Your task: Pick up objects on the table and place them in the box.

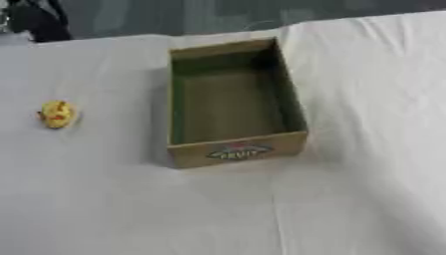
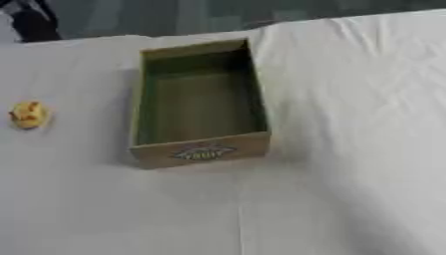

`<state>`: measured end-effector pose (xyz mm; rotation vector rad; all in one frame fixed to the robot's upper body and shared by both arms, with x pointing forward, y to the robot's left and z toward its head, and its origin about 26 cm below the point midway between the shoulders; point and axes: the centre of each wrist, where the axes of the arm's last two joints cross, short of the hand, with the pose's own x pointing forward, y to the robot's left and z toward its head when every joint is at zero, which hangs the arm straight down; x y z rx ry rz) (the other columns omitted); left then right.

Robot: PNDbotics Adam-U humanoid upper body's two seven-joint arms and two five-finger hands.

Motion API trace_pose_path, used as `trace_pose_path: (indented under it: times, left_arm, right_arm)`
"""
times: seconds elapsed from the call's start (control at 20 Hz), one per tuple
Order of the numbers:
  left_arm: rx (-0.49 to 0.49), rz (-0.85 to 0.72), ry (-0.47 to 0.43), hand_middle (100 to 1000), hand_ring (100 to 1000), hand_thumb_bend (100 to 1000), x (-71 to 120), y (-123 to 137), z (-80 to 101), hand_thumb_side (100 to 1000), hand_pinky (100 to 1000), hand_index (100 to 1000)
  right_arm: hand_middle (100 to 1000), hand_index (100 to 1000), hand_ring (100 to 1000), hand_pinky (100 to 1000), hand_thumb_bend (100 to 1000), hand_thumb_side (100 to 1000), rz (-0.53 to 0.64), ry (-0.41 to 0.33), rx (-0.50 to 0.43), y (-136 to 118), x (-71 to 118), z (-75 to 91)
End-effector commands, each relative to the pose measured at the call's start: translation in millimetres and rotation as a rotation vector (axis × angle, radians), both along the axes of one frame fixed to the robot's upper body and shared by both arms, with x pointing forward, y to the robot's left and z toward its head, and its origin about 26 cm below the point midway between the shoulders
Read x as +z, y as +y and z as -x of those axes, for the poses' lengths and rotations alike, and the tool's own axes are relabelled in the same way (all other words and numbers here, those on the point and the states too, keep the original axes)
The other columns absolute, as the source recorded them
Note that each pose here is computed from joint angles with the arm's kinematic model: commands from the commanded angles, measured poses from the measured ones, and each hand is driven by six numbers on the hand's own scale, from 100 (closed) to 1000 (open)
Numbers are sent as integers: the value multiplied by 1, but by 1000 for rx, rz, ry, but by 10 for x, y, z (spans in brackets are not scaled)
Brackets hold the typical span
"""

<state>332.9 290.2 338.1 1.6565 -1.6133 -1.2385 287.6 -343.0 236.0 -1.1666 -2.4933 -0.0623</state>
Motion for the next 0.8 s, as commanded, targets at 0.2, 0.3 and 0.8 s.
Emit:
trace_pose_path:
  times: [0.2, 0.3, 0.8]
  left_arm:
    - [53, -96, 101, 788, 801, 1000, 76, 10, -137, 1000, 714, 934]
    - [64, -107, 133, 806, 814, 1000, 77, 2, -204, 1000, 725, 942]
    - [105, -182, 283, 852, 863, 1000, 13, -26, -490, 1000, 757, 977]
  right_arm:
    - [744, 849, 758, 739, 100, 811, 36, -20, 12, 1, 98, 31]
    - [744, 850, 759, 739, 100, 813, 38, -17, 13, 2, 93, 31]
    - [745, 850, 760, 740, 100, 814, 44, -14, 20, 10, 95, 28]
